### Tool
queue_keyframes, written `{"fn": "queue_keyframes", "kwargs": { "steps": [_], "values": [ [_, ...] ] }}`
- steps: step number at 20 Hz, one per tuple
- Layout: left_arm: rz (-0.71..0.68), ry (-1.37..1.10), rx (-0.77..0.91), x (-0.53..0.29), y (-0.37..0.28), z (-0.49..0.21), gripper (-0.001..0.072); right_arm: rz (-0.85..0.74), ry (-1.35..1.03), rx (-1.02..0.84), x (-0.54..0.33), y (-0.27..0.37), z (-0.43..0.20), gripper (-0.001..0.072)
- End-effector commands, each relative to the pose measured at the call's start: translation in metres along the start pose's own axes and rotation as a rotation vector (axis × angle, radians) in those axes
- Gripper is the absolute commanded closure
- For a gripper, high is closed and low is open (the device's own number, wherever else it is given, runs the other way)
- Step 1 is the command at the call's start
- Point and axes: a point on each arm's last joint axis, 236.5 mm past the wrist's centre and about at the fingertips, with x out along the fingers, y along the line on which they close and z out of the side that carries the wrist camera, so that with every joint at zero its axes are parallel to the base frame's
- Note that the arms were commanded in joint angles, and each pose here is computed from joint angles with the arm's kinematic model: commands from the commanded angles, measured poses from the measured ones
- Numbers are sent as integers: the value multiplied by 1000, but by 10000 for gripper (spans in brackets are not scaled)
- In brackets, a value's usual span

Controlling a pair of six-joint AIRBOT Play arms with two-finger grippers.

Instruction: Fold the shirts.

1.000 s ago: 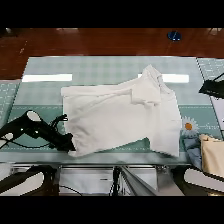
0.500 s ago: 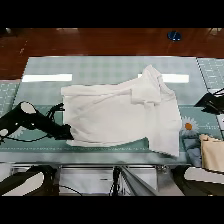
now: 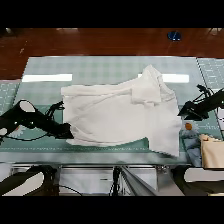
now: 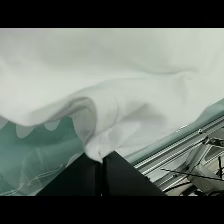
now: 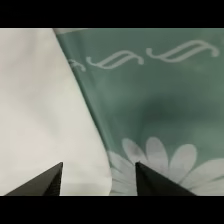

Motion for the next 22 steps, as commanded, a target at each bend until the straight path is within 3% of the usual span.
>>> {"fn": "queue_keyframes", "kwargs": {
  "steps": [1, 3, 4, 9, 13, 18, 22],
  "values": [
    [-1, -1, 1, 0, 0, 0, 686, -64, 101, 15, 25, 0, -10, 263],
    [0, -2, 5, 0, 0, 0, 685, -49, 135, -8, 37, 14, -12, 617],
    [0, -2, 5, 0, 0, 1, 685, -36, 135, -36, 38, 23, -11, 686],
    [23, -151, 127, -48, -25, 37, 687, 26, -156, -236, -42, 85, 10, 686],
    [62, -603, 368, -204, -116, 83, 687, 195, -739, -407, -208, 199, 18, 687],
    [176, -1240, 589, -423, -233, 21, 687, 279, -1398, -671, -428, 305, -98, 688],
    [186, -1516, 666, -489, -293, -74, 687, 191, -1729, -710, -524, 323, -213, 689]
  ]
}}
